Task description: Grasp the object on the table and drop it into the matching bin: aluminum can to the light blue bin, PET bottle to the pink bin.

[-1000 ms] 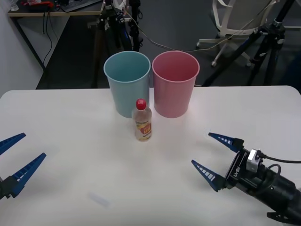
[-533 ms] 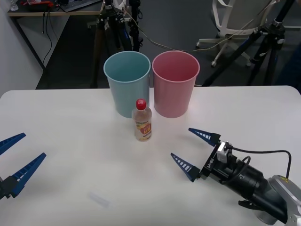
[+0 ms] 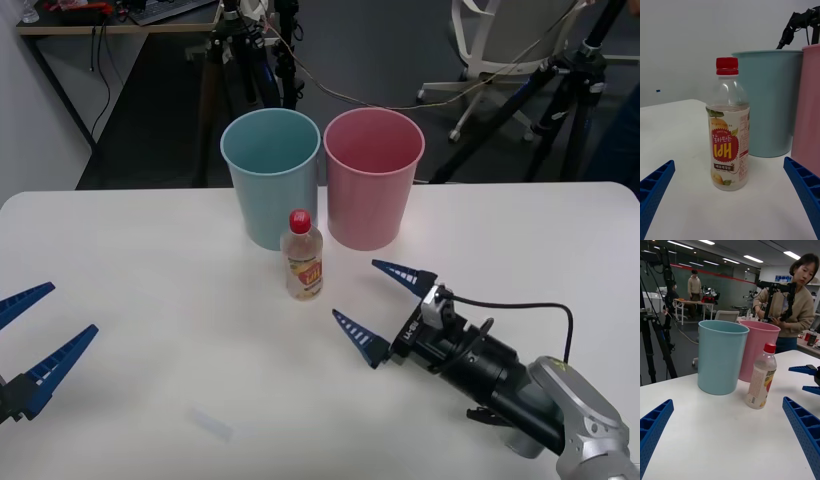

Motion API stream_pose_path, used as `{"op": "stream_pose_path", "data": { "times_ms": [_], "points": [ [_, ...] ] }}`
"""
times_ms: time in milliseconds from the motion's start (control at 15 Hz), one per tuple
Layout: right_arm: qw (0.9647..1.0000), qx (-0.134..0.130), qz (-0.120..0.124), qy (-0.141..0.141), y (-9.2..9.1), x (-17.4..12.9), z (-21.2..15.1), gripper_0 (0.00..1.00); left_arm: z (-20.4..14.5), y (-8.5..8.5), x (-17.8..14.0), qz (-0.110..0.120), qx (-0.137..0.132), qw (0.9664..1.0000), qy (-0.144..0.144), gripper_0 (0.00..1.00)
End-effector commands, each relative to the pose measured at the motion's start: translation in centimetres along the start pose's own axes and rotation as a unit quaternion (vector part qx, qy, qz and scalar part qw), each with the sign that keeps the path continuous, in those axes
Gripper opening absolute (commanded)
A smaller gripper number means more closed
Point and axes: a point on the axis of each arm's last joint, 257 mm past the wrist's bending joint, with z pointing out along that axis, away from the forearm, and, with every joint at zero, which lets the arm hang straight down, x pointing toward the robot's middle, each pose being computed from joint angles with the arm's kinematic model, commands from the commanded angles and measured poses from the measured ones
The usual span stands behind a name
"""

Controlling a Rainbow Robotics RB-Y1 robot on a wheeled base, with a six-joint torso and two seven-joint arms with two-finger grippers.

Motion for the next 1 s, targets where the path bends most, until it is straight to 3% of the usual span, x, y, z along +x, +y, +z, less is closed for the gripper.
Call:
{"op": "stream_pose_path", "data": {
  "times_ms": [67,667,1000],
  "points": [
    [0.9999,0.011,-0.001,0.001,0.1,0.0,1.5,1.0,0.0,0.0,0.0,0.0,0.0,1.0,0.0,1.0],
    [0.9994,0.032,-0.012,0.009,-0.8,0.0,3.2,1.0,0.0,0.0,0.0,0.0,0.0,1.0,0.0,1.0],
    [0.9992,0.038,-0.001,0.009,0.3,0.0,4.9,1.0,0.0,0.0,0.0,0.0,0.0,1.0,0.0,1.0]
  ]
}}
